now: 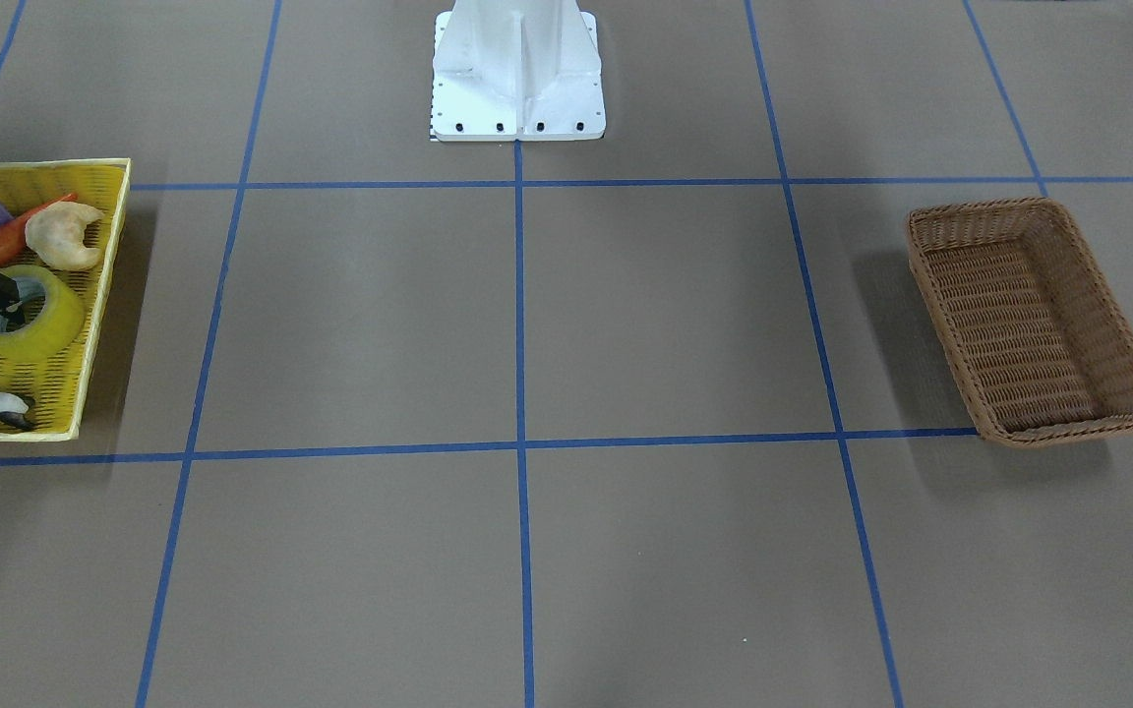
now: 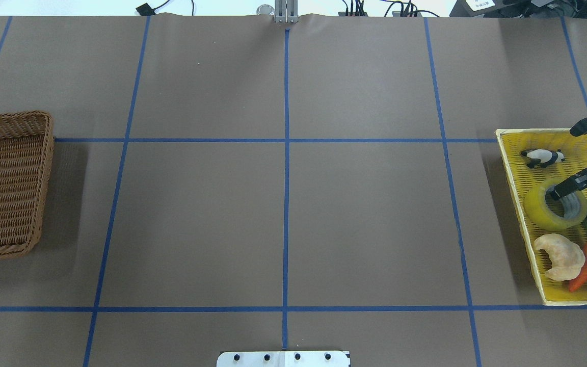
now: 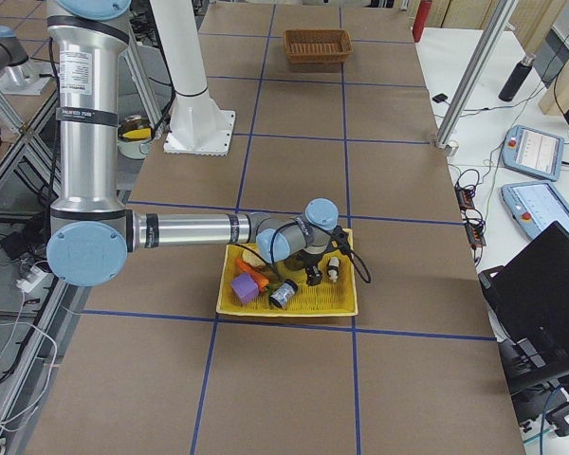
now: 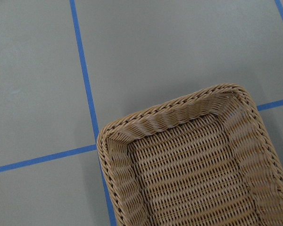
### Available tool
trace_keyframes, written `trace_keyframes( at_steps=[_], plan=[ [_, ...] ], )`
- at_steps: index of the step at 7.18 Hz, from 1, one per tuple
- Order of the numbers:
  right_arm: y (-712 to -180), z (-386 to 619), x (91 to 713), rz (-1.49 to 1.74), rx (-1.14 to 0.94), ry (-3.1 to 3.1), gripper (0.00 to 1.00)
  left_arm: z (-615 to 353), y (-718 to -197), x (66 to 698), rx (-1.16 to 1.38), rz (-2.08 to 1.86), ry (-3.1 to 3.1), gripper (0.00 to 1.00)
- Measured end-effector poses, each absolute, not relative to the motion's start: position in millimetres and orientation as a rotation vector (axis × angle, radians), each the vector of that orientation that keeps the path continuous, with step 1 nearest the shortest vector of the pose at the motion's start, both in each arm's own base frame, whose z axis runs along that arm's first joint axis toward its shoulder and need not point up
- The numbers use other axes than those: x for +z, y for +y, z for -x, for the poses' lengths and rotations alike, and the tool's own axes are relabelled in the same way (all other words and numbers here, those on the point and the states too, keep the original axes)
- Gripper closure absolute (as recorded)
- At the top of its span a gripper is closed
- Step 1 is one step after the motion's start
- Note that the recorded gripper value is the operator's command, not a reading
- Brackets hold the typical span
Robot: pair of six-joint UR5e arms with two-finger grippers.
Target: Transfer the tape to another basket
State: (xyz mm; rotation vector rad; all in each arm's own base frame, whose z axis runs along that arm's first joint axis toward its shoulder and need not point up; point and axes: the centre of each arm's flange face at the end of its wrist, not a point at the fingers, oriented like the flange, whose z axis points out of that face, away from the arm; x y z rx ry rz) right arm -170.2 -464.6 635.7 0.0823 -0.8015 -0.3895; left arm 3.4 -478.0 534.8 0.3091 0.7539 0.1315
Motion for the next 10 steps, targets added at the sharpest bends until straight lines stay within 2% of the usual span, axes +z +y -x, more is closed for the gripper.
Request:
trace_keyframes(
  at_steps=[3, 5, 7, 10],
  plan=[
    [-465, 170, 632, -0.081, -0.388, -0.817, 1.00, -4, -478, 534, 0.132, -0.310, 0.754, 0.02],
    [-473, 144, 599, -0.114, -0.350, -0.898, 1.00, -5, -480, 532, 0.120, -0.308, 0.760, 0.02],
    [-498, 135, 537, -0.129, -0.275, -0.950, 1.00, -16, -489, 516, 0.051, -0.285, 0.804, 0.03],
    [-538, 201, 414, -0.006, -0.139, -1.101, 1.00, -52, -511, 463, -0.043, -0.201, 0.975, 0.02]
  ],
)
